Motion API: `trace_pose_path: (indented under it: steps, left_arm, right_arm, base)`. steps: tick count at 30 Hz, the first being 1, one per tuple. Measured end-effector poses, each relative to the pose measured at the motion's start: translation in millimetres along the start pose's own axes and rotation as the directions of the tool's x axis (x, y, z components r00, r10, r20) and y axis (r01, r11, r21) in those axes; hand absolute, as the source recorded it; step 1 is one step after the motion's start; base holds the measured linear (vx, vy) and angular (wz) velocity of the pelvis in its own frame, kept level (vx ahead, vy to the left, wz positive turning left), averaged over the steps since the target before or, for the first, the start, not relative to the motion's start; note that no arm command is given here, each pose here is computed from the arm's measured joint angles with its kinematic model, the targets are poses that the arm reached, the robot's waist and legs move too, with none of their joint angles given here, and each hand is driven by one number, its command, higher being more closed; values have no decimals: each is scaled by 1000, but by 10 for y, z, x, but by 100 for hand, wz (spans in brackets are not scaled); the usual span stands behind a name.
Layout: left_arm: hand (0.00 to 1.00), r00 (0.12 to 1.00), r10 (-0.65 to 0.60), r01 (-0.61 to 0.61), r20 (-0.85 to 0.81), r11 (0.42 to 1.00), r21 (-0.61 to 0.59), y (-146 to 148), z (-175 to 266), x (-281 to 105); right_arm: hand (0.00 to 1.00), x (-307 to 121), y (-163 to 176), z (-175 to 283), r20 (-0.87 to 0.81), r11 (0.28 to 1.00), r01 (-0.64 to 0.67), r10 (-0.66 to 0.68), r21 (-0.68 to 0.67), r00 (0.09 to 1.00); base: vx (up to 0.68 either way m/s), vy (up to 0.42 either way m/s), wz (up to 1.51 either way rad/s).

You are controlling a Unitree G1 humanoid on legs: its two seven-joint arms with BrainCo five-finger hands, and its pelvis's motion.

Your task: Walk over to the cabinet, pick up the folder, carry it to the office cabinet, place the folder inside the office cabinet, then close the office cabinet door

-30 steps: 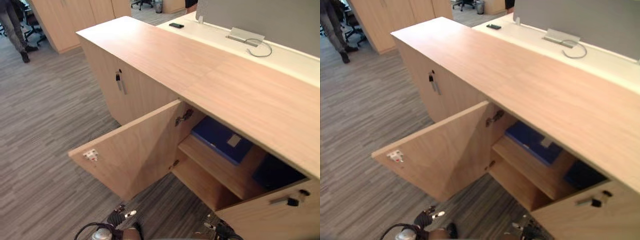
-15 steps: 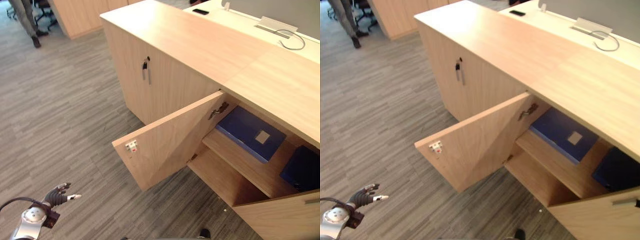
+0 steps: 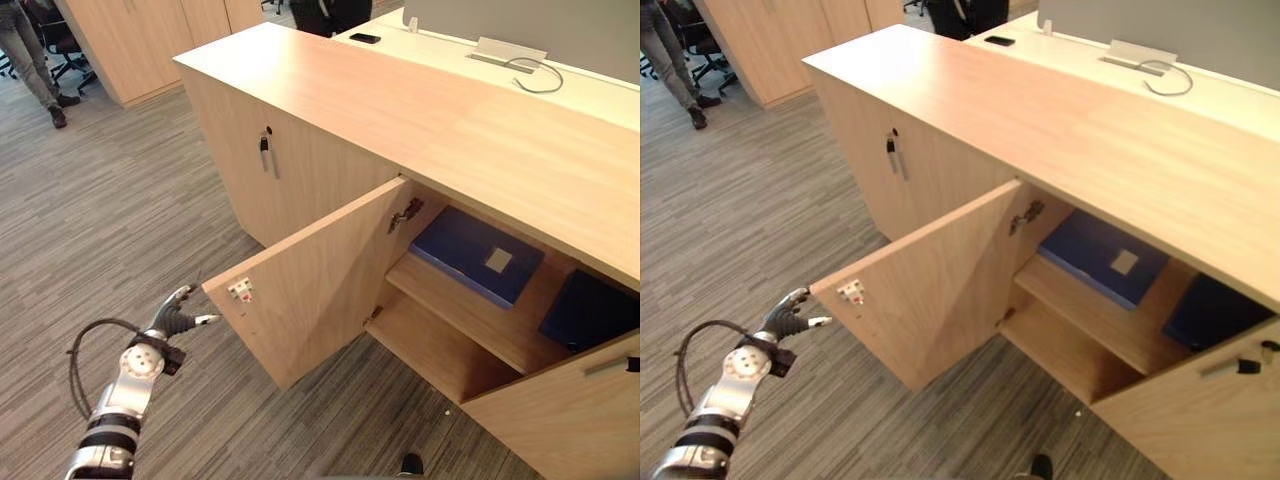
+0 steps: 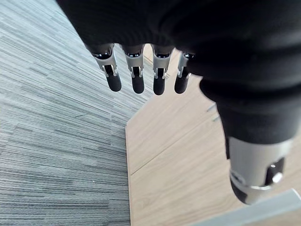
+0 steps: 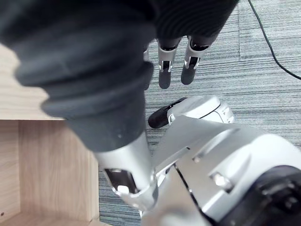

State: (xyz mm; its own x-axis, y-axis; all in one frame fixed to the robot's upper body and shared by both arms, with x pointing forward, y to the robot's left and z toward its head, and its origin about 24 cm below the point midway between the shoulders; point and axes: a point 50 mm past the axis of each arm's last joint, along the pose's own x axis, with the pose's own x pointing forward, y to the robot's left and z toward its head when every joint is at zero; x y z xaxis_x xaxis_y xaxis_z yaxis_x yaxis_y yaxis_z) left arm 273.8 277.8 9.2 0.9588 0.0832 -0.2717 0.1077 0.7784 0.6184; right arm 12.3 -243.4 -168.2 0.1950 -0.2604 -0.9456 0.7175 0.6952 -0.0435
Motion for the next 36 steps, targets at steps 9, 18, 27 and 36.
trace_pose_path:
  steps: [9, 18, 27, 36]
  left_arm:
    - [0, 984, -135, 104, 119, 966, 236, -358, 416, 158]
    - [0, 854, -493, 400, 167, 827, 396, -1112, 523, -165]
    - [0, 509, -733, 798, 451, 598, 72, -2233, 1228, -818]
    - [0, 328, -793, 896, 512, 433, 96, -2442, 1369, -1088]
  right_arm:
    - [0, 1, 22, -9, -1, 1000, 2, -2, -1, 1000]
    - [0, 8, 80, -19, -7, 1000, 9, -9, 10, 1000]
    - [0, 29, 219, 34, 0, 1000, 0, 0, 19, 1000]
    - [0, 35, 269, 30, -8, 1000, -2, 3, 18, 1000]
  base:
    - [0, 0, 0]
    - [-7, 0, 0]
    - [-32, 5, -13]
    - [-36, 14, -33]
